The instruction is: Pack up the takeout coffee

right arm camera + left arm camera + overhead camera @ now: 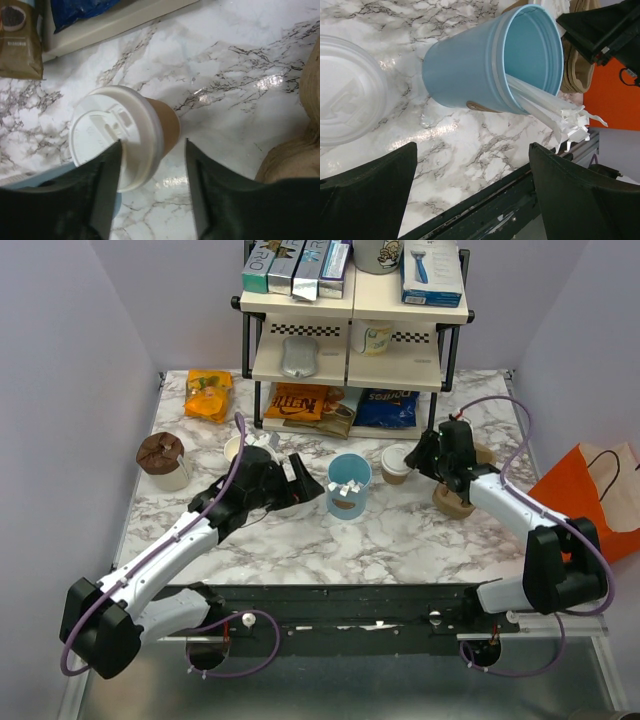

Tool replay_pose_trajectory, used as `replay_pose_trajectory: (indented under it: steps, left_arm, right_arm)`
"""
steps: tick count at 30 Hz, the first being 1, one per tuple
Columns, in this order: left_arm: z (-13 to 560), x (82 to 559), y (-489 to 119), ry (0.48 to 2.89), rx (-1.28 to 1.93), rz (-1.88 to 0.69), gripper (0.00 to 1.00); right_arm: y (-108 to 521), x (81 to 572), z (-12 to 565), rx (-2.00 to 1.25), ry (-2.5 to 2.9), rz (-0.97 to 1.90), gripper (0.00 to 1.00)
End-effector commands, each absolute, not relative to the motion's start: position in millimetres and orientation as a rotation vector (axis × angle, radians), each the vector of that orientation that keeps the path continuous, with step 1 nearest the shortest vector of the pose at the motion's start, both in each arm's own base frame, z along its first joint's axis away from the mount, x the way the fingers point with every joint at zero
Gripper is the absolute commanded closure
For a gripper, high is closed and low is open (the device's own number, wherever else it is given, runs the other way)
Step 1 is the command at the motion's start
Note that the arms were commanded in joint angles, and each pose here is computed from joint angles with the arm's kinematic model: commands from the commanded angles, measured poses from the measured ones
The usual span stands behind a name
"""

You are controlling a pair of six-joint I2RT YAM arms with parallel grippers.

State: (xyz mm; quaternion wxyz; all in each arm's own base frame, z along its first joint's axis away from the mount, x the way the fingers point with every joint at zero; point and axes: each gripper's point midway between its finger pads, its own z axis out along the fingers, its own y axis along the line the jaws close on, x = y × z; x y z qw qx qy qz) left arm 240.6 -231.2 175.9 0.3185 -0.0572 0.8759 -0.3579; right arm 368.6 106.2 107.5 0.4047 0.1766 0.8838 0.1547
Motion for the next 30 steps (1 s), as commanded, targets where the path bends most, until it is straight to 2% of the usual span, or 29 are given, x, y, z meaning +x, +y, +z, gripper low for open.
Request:
replay_pose_trajectory:
  steps: [1,6,9,14,16,23,26,30]
  left_arm:
    - [185,241,-240,2.248,-0.118,-1.023,0.01]
    - [170,222,-243,2.248,-0.098,-1.087,0.02]
    - [169,211,-244,2.211,-0.061,-1.077,0.02]
    - [163,178,-260,2.135,0.090,-1.119,0.01]
    - [168,173,-265,2.083,0.113,-1.167,0.01]
    - [162,167,-263,2.085,0.133,-1.144,0.01]
    - [156,170,-264,2.097,0.136,-1.128,0.01]
    - [162,171,-278,2.050,0.168,-1.195,0.01]
  right_arm:
    - [92,383,112,0.445,2.199,0.297,0.31]
    - [93,378,129,0.402,2.160,0.325,0.16]
    - [97,374,159,0.368,2.096,0.374,0.10]
    - [84,356,187,0.426,1.999,0.371,0.04]
    - [68,347,176,0.459,2.008,0.284,0.01]
    - [20,308,124,0.583,2.170,0.050,0.00]
    - [19,301,104,0.580,2.243,0.057,0.02]
    - [32,295,84,0.483,2.351,0.106,0.08]
